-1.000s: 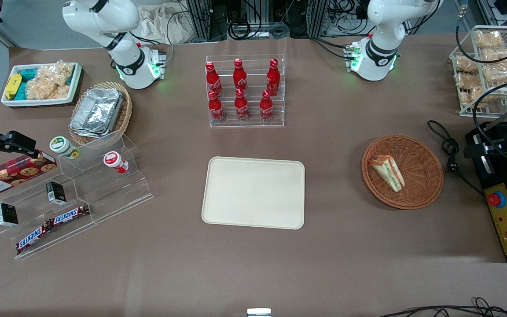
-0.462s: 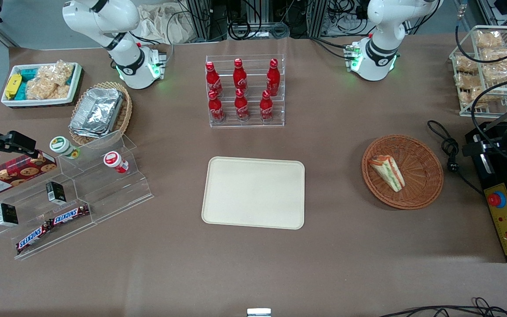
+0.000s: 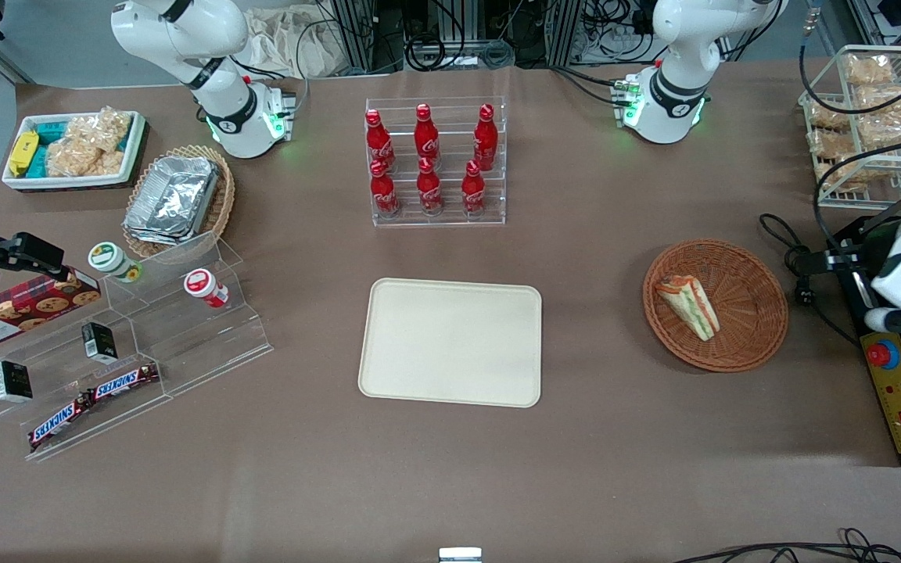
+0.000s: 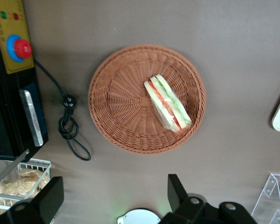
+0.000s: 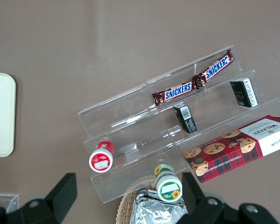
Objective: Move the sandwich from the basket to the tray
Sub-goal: 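Lower the open left gripper over the wrapped sandwich in the basket, then close the left gripper on the sandwich and lift it, then carry the sandwich with the left gripper over the cream tray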
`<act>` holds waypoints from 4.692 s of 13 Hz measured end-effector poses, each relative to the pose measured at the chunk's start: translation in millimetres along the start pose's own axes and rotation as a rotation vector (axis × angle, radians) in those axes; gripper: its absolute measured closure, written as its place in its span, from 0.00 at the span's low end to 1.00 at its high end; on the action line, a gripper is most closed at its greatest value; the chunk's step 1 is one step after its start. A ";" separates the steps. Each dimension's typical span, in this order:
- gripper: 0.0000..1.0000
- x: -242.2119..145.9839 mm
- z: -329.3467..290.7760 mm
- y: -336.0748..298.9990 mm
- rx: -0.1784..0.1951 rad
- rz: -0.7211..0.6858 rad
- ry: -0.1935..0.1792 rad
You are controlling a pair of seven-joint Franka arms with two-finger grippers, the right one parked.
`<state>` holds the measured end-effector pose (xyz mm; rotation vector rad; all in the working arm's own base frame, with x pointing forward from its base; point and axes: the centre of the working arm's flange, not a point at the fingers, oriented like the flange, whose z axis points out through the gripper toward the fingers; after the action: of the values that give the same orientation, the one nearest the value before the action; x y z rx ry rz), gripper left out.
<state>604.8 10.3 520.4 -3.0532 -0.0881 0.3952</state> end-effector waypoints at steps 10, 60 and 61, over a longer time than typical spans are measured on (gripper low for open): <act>0.01 10.3 95.7 45.9 -0.021 -0.024 -0.045; 0.84 -10.8 168.2 390.0 -0.152 0.255 0.281; 0.84 -10.7 183.1 401.0 -0.146 0.273 0.286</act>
<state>567.2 -380.0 318.9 -3.2341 0.3301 -0.0425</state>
